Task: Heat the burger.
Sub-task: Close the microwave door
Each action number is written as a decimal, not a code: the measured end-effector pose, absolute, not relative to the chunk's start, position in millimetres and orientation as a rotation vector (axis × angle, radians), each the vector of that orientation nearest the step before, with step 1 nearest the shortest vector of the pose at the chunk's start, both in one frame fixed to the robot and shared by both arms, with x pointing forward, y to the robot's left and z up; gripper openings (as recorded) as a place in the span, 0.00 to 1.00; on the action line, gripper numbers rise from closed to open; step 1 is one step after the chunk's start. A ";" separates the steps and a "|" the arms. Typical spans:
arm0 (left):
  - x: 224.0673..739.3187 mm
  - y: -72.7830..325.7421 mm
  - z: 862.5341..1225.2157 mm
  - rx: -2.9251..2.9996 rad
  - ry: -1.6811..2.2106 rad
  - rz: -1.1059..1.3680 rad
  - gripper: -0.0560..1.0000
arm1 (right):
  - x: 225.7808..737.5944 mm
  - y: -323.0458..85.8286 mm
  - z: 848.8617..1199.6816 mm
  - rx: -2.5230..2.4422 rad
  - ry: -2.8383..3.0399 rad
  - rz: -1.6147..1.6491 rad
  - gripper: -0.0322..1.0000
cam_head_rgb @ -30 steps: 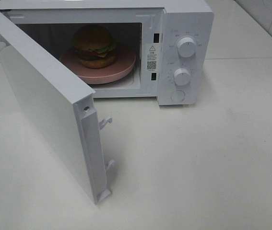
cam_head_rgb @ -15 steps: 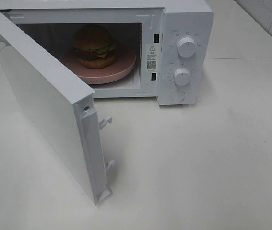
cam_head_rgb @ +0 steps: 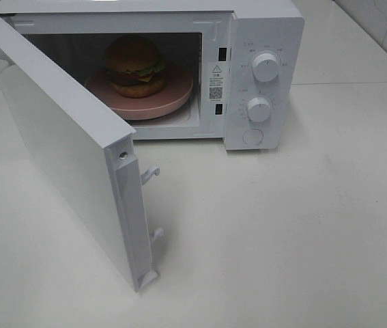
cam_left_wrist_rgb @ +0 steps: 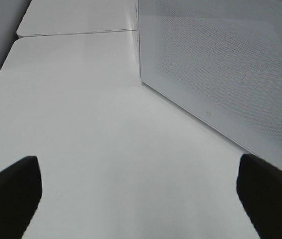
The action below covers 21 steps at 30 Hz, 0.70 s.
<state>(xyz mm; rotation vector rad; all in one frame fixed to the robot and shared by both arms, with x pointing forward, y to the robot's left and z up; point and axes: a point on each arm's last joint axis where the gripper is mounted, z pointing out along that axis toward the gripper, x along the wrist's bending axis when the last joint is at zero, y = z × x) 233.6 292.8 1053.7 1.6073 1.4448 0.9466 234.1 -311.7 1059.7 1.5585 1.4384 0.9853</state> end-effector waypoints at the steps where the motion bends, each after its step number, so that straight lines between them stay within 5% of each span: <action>1: 233.6 292.8 1053.7 1.607 1.445 0.947 0.99 | 234.1 -311.7 1059.7 1.558 1.438 0.985 0.65; 21: 233.6 292.9 1053.7 1.608 1.445 0.948 0.99 | 234.1 -311.7 1059.7 1.558 1.438 0.985 0.65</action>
